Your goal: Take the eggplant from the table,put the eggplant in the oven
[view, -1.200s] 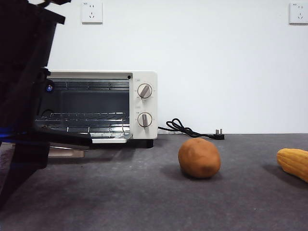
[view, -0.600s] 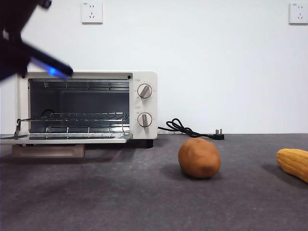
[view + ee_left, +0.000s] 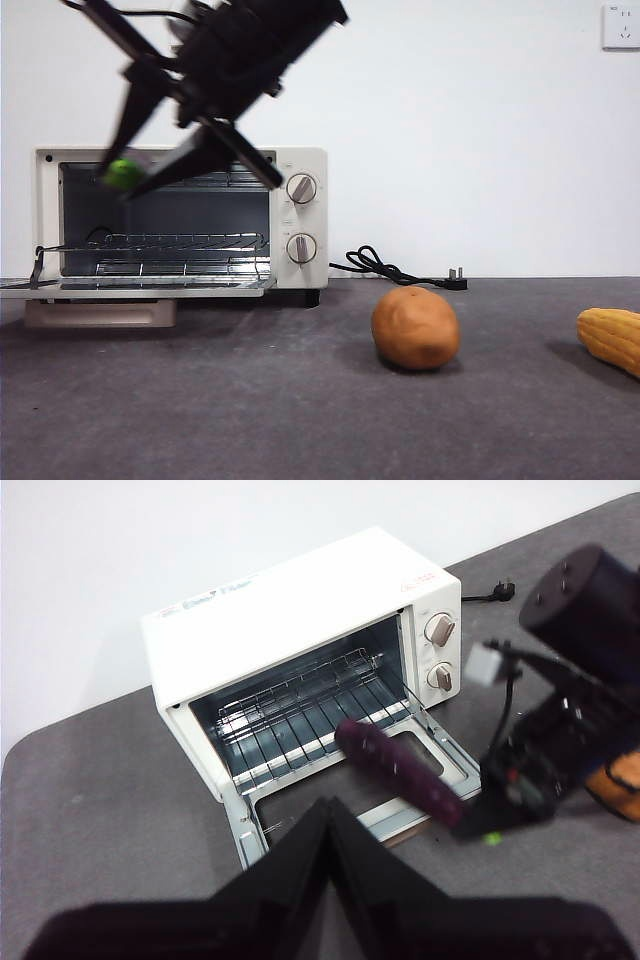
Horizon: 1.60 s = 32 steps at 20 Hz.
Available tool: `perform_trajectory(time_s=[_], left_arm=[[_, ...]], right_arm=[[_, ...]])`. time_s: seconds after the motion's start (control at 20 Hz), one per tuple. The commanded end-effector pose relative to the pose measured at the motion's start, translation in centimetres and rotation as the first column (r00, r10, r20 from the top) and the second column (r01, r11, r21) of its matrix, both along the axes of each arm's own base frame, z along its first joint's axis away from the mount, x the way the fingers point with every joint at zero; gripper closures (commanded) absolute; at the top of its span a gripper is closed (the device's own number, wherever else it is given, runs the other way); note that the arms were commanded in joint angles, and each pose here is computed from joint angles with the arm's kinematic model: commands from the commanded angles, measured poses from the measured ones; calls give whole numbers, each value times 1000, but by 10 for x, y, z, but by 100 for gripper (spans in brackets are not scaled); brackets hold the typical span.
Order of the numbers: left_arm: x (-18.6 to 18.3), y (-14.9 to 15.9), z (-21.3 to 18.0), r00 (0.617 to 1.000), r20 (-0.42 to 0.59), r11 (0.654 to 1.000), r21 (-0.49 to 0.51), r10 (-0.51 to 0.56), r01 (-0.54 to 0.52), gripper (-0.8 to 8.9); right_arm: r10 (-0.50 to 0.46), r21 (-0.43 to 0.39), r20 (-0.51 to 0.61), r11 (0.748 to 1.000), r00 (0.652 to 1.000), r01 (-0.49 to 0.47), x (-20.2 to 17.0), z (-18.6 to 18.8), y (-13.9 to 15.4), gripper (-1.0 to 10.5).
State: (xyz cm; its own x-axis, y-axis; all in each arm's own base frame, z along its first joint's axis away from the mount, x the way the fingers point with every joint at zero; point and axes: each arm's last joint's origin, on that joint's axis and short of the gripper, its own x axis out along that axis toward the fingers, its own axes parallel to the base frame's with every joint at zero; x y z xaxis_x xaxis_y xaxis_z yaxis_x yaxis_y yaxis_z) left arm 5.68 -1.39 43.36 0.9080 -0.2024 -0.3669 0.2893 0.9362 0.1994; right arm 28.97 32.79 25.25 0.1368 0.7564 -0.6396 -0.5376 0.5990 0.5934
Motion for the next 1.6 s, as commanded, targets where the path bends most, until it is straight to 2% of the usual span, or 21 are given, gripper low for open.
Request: perform_trajectory(time_s=[0.05,0.15,0.35,0.55,0.9,1.05,1.2,1.45,1.6], left_arm=[[0,0,0,1000,5,1000,6,-3,3,819],[1,0,0,1000,0,1000,2,-1,1,819],[4,-1,-1,1000,-11,1000,3,-1,1,819],[7,-2,-3,999,-41,1000,11,-1,1,819],[7,-2,-7,997,-83,1000,23,0,2,819],[7,-2,-7,996,-85,1000,24,0,2,819],[7,-2,-7,996,-86,1000,24,0,2,819],[7,-2,-7,996,-86,1000,24,0,2,819],[6,-2,-8,995,-97,1000,27,0,2,819]], right_arm=[[-45,62,-55,997,997,48,20,-6,-10,956],[-76,103,-80,991,994,84,34,-8,-18,957],[-100,126,-113,985,989,114,52,-25,-24,957],[-125,206,-126,967,984,149,70,-37,-16,957],[-174,274,-147,939,974,209,113,-36,7,957],[-192,281,-158,932,969,230,126,-39,16,957],[-266,260,-155,918,951,299,134,-48,18,957],[-399,224,-79,886,914,406,140,-50,14,953],[-474,204,-38,858,880,471,142,-50,12,934]])
